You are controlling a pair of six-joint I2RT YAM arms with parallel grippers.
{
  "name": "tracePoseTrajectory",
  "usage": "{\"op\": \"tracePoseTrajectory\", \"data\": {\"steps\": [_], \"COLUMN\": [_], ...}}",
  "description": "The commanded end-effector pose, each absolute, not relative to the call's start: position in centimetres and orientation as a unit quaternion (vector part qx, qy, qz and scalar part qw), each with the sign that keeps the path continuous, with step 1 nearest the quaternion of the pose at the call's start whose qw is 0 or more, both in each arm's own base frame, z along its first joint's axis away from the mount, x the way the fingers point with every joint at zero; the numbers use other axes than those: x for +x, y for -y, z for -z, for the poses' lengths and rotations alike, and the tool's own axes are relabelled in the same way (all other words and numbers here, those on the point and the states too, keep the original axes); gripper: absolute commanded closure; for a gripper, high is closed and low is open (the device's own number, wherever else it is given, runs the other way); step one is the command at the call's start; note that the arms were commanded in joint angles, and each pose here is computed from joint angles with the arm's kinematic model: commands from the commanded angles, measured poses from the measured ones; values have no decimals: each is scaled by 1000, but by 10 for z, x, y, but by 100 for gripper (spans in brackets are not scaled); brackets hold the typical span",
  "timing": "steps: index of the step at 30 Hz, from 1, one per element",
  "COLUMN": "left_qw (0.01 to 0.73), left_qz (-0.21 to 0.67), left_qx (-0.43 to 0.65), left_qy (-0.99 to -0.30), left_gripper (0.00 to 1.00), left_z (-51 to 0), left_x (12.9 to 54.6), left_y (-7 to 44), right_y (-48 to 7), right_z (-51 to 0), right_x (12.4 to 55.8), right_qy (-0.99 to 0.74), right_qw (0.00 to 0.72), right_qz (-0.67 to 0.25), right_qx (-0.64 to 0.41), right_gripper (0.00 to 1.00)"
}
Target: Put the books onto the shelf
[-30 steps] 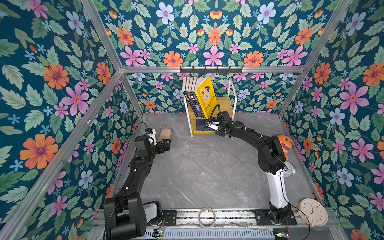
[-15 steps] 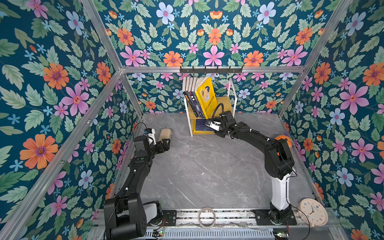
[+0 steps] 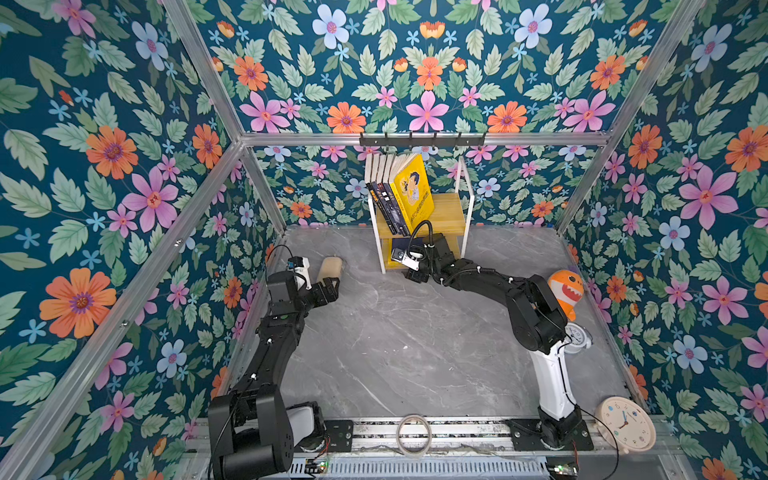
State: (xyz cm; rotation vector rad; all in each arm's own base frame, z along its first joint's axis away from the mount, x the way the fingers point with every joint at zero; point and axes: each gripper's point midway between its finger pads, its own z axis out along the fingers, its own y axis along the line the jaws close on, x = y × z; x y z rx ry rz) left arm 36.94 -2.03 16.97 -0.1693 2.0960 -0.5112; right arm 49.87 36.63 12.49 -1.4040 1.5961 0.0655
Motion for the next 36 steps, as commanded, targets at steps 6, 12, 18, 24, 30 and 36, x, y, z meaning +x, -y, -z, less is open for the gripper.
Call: {"op": "tracePoseTrajectory", "data": {"steps": [6, 12, 18, 24, 30, 36], "left_qw": [472, 473, 472, 473, 474, 476], "left_qz": [209, 212, 213, 213, 210, 214], "left_qx": [-68, -65, -65, -66, -65, -58], "left_qy": [-854, -853, -853, -853, -853, -851], "left_gripper": [8, 8, 8, 8, 8, 7], "left_z": [-171, -172, -171, -171, -172, -173], "left_x": [370, 369, 369, 369, 369, 368], "left_y": [20, 22, 22, 22, 21, 23], "right_y": [-386, -391, -391, -391, -391, -362], "right_z": [-124, -107, -96, -96, -142, -186], "right_x": [520, 509, 496, 490, 486, 471], "right_qy": [-639, -651, -655, -653, -652, -688], "right_qw": [493, 460, 434, 424, 460, 510], "right_qz": [-42, -84, -109, -121, -132, -141], "right_qx": [-589, -598, -609, -615, -588, -497], "right_gripper": [29, 38, 55, 62, 63, 60]}}
